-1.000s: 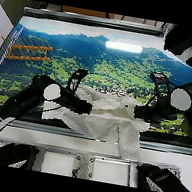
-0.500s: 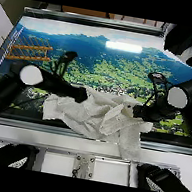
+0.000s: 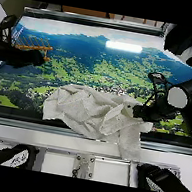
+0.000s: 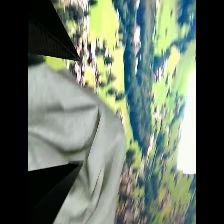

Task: Fold the clothes and pants, and hang the long-sleeved shirts on hangers.

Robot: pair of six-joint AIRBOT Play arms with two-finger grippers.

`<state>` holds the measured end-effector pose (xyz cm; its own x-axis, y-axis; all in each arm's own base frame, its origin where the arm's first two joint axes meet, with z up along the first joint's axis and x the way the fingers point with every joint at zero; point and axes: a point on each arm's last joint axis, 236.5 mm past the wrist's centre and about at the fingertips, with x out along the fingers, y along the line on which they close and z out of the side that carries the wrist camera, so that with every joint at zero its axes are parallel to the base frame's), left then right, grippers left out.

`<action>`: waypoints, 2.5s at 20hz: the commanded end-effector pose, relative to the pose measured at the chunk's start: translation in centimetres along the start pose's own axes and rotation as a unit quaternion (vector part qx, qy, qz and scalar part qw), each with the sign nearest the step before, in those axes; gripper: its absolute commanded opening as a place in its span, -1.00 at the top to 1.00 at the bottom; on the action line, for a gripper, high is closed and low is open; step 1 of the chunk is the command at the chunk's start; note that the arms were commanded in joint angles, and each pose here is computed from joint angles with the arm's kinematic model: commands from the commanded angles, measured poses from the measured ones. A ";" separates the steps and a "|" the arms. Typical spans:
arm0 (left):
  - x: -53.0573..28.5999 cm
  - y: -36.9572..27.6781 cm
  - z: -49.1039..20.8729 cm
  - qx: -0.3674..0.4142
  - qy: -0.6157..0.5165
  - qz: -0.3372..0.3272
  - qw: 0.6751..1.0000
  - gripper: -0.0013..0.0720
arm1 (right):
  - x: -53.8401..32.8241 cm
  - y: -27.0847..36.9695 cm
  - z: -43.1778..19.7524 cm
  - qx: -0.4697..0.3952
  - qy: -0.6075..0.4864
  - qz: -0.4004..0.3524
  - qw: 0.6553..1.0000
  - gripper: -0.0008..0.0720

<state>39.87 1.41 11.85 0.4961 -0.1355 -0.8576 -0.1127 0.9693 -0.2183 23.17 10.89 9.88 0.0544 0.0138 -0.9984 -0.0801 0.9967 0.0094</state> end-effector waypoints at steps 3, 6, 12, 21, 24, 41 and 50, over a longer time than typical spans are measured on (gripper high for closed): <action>3.4 17.8 3.6 -0.017 -0.016 0.208 0.978 -0.96 | 0.0 0.0 0.0 0.000 0.000 0.000 1.000 0.90; 5.4 22.0 7.1 -0.023 -0.061 0.229 0.971 -0.96 | 0.0 0.0 0.0 0.000 0.000 0.000 1.000 0.90; 10.1 28.3 11.2 -0.018 -0.071 0.249 0.966 -0.91 | 0.0 0.0 0.0 0.000 0.000 0.000 1.000 0.90; 17.0 34.8 10.2 0.056 0.003 0.291 0.955 -0.91 | 0.0 0.0 0.0 0.000 0.000 0.000 1.000 0.90; 18.4 36.4 9.3 0.086 0.014 0.313 0.946 -0.91 | 0.0 0.0 0.0 0.000 0.000 0.000 1.000 0.90; 22.1 40.2 8.3 0.084 -0.016 0.317 0.945 -0.91 | 0.0 0.0 0.0 0.000 0.000 0.000 1.000 0.90; 22.3 40.1 8.2 0.084 -0.015 0.316 0.945 0.44 | 0.0 0.0 0.0 0.000 0.000 0.000 1.000 0.90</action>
<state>53.51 39.10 -12.05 0.4011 0.4898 -0.7741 -0.2491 0.8715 0.4223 23.17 10.91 9.88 0.0542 0.0150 -0.9984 -0.0804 0.9967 0.0106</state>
